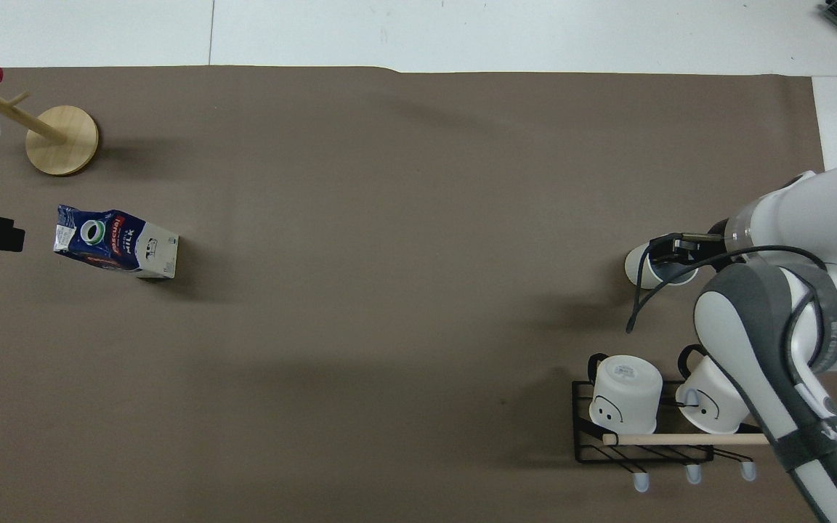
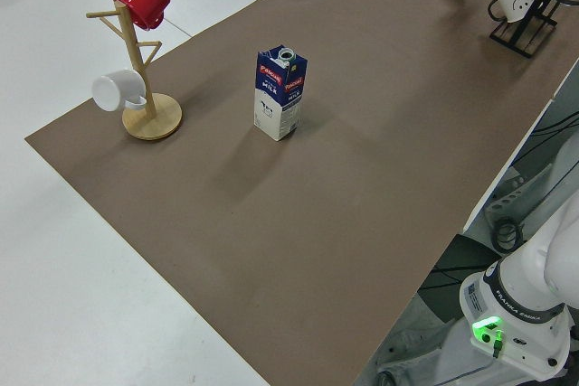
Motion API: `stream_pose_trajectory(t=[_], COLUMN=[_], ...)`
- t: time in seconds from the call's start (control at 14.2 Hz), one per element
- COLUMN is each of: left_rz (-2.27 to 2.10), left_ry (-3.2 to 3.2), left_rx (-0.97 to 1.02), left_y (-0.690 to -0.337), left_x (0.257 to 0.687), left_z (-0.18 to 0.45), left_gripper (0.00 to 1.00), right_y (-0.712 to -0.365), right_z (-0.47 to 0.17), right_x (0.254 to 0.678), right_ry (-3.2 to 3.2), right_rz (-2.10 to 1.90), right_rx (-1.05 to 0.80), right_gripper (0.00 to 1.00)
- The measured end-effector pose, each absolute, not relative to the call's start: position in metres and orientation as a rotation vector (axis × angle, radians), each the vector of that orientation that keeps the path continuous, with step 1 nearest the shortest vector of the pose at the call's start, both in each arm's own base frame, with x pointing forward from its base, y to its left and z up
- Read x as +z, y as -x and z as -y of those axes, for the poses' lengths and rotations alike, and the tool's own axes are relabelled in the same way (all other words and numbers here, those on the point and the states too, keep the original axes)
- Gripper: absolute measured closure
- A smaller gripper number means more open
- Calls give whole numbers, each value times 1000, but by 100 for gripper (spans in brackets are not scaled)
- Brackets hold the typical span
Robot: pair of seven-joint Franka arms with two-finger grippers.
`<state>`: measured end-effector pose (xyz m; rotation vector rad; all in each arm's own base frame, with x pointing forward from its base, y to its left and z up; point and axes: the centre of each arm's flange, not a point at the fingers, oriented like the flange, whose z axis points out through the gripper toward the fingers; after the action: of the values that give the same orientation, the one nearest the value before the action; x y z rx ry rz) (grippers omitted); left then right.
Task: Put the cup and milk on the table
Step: 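Reach the right gripper to the standing white mug and grasp it, then lift the white mug with the right gripper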
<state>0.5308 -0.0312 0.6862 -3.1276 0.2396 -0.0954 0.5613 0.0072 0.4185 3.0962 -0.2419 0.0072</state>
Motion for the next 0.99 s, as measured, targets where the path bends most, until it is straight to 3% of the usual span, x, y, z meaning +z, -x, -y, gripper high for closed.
stream_pose_trajectory(t=[0.49,0.99], left_rz=[-240,-240], left_ry=[3128,3128], left_rx=[-95,-95], left_y=[-531,-531], left_x=[686,686], left_z=[31,31], left_gripper=[0,0], right_y=[-569,-566], right_z=[-41,-32], right_x=[380,351], right_ry=[-3092,-3086], right_rz=[217,234], right_rx=[23,12], right_gripper=[0,0])
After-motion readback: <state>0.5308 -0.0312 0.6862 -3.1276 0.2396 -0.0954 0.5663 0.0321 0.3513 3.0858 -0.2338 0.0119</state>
